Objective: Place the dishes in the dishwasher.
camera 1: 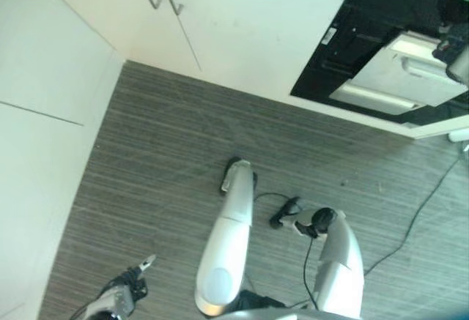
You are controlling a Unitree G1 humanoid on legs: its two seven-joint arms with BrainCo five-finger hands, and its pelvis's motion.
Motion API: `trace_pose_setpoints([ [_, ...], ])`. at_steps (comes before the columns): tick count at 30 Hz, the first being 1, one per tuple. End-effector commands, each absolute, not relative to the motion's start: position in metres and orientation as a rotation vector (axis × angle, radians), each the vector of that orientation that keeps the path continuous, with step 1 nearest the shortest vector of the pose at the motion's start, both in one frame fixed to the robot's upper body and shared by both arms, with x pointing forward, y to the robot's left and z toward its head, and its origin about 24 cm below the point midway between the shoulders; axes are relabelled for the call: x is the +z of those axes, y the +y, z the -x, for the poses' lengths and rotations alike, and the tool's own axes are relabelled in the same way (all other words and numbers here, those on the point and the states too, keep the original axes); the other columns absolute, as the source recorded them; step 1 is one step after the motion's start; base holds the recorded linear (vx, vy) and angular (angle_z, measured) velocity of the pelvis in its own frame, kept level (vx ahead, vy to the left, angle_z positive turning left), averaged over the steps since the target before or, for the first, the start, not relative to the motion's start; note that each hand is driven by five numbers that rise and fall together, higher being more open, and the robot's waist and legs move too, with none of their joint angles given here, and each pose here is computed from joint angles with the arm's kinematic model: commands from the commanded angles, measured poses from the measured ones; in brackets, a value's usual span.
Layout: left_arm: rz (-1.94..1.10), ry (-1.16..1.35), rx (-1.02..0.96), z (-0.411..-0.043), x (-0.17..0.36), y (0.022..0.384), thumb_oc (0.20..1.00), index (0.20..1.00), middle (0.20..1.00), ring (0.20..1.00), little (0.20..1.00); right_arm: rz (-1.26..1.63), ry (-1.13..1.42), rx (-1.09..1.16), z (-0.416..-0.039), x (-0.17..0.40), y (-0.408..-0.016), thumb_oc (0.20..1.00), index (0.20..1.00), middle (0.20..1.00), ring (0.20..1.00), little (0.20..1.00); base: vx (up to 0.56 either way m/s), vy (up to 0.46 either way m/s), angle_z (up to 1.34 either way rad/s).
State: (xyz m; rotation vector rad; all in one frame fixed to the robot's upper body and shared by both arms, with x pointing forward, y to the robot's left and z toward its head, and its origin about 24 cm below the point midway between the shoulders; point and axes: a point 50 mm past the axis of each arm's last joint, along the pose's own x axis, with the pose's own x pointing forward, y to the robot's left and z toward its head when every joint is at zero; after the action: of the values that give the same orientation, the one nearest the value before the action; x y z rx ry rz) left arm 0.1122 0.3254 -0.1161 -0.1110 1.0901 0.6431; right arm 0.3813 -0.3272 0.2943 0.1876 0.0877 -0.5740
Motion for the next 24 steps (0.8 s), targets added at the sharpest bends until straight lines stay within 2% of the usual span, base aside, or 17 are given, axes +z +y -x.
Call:
trace_pose_setpoints([
  [1, -0.019, 1.197, 0.761, -0.056, -0.111, 0.361, 1.000, 1.000, 1.000, 1.000, 1.000, -0.173, -0.139, -0.435, -0.373, 0.332, -0.331, 0.200, 0.200, 0.200, 0.200, 0.200, 0.00, -0.076, 0.09],
  [4, 0.011, 1.170, 0.780, -0.057, -0.113, 0.359, 1.000, 1.000, 1.000, 1.000, 1.000, -0.115, -0.143, -0.361, -0.373, 0.300, -0.333, 0.200, 0.200, 0.200, 0.200, 0.200, -0.09, -0.020, -0.21],
  [6, 0.054, 1.142, 0.800, -0.065, -0.115, 0.353, 1.000, 1.000, 1.000, 1.000, 1.000, 0.139, -0.167, -0.332, -0.370, 0.280, -0.323, 0.200, 0.200, 0.200, 0.200, 0.200, -0.12, 0.028, 0.27],
  [8, 0.106, 1.101, 0.817, -0.077, -0.116, 0.346, 1.000, 1.000, 1.000, 1.000, 1.000, 0.248, -0.194, -0.269, -0.366, 0.269, -0.309, 0.200, 0.200, 0.200, 0.200, 0.200, -0.15, 0.103, -0.04],
  [13, 0.239, 1.013, 0.819, -0.123, -0.114, 0.324, 1.000, 1.000, 1.000, 1.000, 1.000, 0.222, -0.221, -0.125, -0.348, 0.222, -0.279, 0.200, 0.200, 0.200, 0.200, 0.200, -0.14, 0.157, -0.45],
  [18, 0.347, 0.959, 0.772, -0.155, -0.111, 0.300, 1.000, 1.000, 1.000, 1.000, 1.000, 0.274, -0.129, -0.054, -0.335, 0.172, -0.265, 0.200, 0.200, 0.200, 0.200, 0.200, -0.08, 0.247, -0.24],
  [20, 0.393, 0.905, 0.724, -0.171, -0.109, 0.287, 1.000, 1.000, 1.000, 1.000, 1.000, 0.270, -0.035, -0.043, -0.327, 0.135, -0.263, 0.200, 0.200, 0.200, 0.200, 0.200, -0.03, 0.366, -0.04],
  [22, 0.441, 0.851, 0.680, -0.185, -0.103, 0.275, 1.000, 1.000, 1.000, 1.000, 1.000, 0.390, 0.025, -0.047, -0.316, 0.102, -0.262, 0.200, 0.200, 0.200, 0.200, 0.200, -0.05, 0.441, 0.01],
  [23, 0.456, 0.803, 0.628, -0.195, -0.098, 0.268, 1.000, 1.000, 1.000, 1.000, 1.000, 0.285, 0.131, -0.063, -0.302, 0.067, -0.266, 0.209, 0.209, 0.209, 0.209, 0.209, -0.02, 0.507, 0.40],
  [24, 0.468, 0.757, 0.594, -0.200, -0.095, 0.265, 1.000, 1.000, 1.000, 1.000, 1.000, 0.281, 0.209, -0.079, -0.289, 0.038, -0.269, 0.539, 0.539, 0.539, 0.539, 0.539, 0.15, 0.387, 0.51],
])
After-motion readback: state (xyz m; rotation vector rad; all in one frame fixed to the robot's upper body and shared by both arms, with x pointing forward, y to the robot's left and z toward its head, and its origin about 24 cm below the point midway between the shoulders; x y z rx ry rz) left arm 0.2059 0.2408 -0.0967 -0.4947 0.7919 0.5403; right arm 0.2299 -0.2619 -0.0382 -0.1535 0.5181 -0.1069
